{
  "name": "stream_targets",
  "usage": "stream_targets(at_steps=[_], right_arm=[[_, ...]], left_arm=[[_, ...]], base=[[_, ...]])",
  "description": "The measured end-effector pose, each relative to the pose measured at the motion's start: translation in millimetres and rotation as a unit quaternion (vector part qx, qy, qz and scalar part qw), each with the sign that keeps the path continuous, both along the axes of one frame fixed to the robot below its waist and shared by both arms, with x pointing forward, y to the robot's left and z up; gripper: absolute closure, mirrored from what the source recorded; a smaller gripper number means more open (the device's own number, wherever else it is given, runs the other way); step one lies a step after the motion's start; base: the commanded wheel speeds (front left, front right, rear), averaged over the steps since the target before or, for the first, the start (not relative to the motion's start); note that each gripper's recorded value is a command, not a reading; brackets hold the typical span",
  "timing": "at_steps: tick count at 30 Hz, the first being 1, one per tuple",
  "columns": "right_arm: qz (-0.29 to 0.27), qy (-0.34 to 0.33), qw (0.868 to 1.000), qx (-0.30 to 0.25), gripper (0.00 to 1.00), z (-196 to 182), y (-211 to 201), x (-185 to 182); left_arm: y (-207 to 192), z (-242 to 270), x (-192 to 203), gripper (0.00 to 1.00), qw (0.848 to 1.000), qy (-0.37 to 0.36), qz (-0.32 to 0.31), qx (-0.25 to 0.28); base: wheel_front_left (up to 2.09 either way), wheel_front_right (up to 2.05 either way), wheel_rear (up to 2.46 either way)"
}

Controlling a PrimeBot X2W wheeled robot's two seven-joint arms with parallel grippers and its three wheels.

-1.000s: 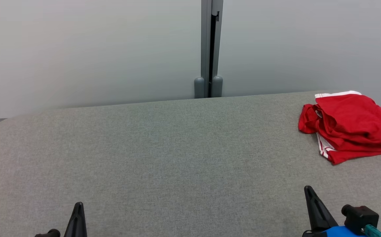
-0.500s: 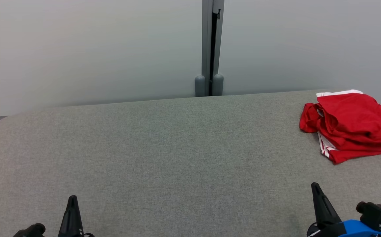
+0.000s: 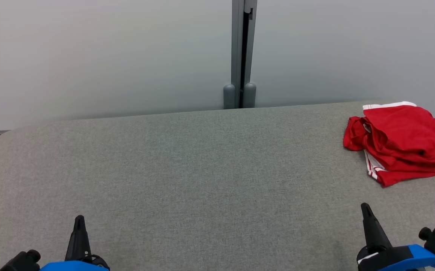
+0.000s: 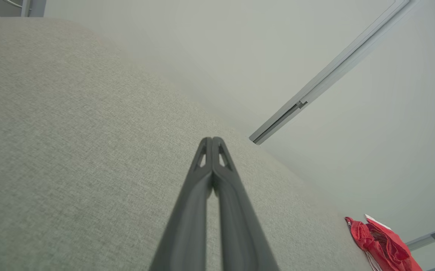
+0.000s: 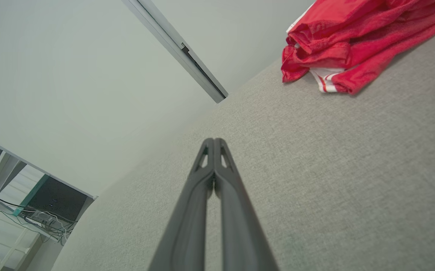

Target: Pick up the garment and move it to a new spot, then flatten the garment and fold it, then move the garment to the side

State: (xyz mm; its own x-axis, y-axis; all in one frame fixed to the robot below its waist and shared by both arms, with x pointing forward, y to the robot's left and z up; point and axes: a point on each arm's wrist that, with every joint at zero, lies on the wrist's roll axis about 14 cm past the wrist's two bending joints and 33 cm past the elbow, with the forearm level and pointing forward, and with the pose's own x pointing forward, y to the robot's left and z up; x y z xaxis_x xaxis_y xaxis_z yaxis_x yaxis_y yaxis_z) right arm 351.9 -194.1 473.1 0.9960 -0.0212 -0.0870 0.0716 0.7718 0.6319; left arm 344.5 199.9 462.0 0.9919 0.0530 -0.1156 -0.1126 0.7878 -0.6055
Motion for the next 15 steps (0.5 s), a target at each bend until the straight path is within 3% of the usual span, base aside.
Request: stream_targets(at_steps=[15], right_arm=[[-0.012,-0.003,0.995,0.097,1.0,5.2,-3.2,7.5]], left_arm=[[1.1,5.4,8.8,1.0,0.995,-0.005,0.012,-0.101]], base=[[0.0,0.0,0.0]])
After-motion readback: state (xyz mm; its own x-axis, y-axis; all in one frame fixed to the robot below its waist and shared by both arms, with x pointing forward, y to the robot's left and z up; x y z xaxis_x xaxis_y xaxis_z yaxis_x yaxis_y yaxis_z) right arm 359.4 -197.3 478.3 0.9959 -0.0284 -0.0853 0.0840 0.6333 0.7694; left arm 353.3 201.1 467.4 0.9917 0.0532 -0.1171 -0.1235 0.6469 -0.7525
